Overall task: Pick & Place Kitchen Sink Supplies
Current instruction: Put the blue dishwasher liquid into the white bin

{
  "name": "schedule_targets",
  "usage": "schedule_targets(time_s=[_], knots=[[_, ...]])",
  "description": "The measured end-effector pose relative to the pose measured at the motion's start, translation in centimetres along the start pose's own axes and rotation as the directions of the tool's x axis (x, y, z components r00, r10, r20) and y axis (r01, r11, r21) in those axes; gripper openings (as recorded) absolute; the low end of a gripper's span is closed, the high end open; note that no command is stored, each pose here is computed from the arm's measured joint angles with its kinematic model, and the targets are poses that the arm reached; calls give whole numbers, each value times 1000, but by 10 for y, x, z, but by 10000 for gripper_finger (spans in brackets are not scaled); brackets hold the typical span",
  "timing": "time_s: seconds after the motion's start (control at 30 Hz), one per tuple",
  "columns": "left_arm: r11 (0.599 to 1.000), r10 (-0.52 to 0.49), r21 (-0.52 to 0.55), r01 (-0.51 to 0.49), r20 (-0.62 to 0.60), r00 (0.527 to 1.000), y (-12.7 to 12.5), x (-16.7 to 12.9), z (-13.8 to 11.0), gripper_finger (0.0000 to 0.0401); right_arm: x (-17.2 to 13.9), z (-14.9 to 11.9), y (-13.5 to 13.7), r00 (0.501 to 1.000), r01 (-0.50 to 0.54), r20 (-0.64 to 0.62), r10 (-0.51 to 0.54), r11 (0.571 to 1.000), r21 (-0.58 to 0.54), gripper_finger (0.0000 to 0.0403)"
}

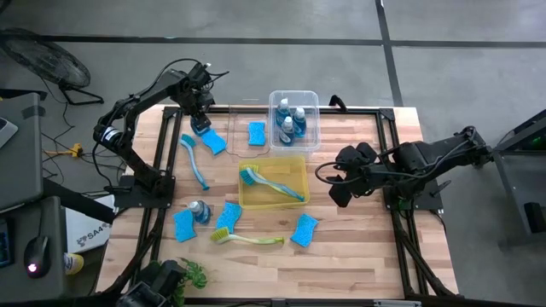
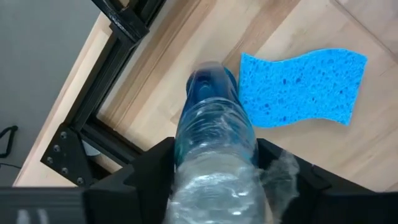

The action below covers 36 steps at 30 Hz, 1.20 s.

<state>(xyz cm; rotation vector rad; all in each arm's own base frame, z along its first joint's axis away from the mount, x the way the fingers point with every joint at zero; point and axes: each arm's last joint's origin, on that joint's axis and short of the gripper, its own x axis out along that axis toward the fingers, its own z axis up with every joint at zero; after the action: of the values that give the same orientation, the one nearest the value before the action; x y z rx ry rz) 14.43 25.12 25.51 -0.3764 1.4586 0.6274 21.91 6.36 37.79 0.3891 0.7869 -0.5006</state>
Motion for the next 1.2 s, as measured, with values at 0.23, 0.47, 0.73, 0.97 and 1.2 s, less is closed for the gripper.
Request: schedule_targets(time_s=[0.23,0.47,0.73,0.97,1.2], knots=[[999,-3,-50,3,-1,1000,0,0,0,179,0,1,1,1000,-13,12,13,1000,9,200],[997,10,-76,-10,-12,1000,0,0,-1,175,0,1,2,1000,-15,13,15,1000,18,200],[996,23,-88,-28,-55,998,0,0,-4,173,0,1,2,1000,-18,11,17,1000,18,200],[996,18,-90,-25,-76,997,-1,0,-6,173,0,1,2,1000,-26,2,26,999,19,200],[994,28,-108,-33,-55,998,1,-6,-3,173,0,1,2,1000,-28,-1,28,999,19,200]])
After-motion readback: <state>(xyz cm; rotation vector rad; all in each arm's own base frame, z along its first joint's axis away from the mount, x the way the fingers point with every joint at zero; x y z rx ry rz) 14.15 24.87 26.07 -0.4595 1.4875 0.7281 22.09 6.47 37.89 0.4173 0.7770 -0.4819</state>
